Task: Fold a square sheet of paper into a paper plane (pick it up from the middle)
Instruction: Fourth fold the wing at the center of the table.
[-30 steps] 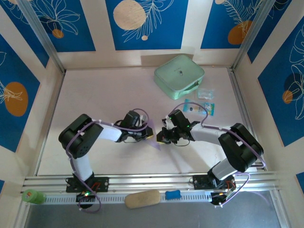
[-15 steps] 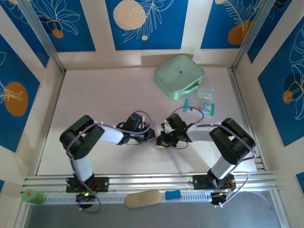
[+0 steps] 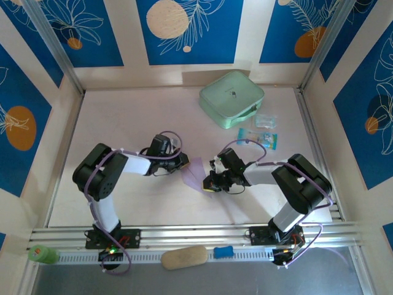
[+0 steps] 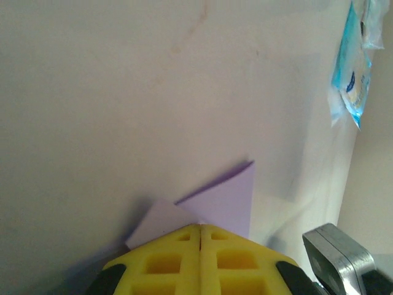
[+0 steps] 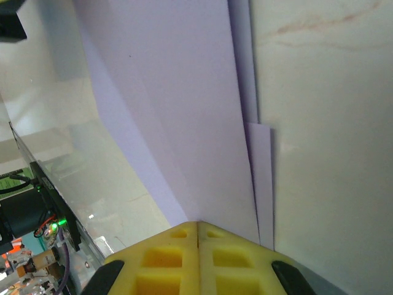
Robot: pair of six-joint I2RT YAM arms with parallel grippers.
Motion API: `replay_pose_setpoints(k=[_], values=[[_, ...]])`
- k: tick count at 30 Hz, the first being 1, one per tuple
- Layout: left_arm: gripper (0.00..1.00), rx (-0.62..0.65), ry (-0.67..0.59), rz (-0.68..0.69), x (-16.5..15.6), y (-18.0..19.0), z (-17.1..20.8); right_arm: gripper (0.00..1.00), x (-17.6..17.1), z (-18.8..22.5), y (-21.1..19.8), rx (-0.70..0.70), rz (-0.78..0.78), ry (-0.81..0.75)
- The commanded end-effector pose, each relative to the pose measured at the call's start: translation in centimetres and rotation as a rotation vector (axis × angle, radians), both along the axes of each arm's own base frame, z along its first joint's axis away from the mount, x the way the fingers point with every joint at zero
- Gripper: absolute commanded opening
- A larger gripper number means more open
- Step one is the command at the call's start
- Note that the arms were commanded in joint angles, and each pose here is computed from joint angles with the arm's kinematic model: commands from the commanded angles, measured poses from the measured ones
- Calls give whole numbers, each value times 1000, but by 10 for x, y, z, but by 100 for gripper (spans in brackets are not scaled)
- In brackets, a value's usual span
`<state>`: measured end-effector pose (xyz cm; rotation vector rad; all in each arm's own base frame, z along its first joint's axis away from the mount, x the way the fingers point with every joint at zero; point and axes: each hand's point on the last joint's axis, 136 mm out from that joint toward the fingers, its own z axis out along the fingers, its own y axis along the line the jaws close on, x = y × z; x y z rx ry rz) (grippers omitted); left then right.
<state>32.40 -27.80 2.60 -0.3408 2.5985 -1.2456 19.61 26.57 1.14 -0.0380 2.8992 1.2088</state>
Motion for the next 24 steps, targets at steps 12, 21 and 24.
replay_pose_setpoints(k=[12, 21, 24], values=[[3, 119, -25, -51, 1, 17, 17, 0, -26, -31, -32, -164, -1, 115], [13, 132, -139, -87, -19, 3, 54, 1, -9, 14, -11, -37, 40, 25], [12, 92, -145, -158, -31, -19, 56, 10, 0, 40, -11, -23, 18, -33]])
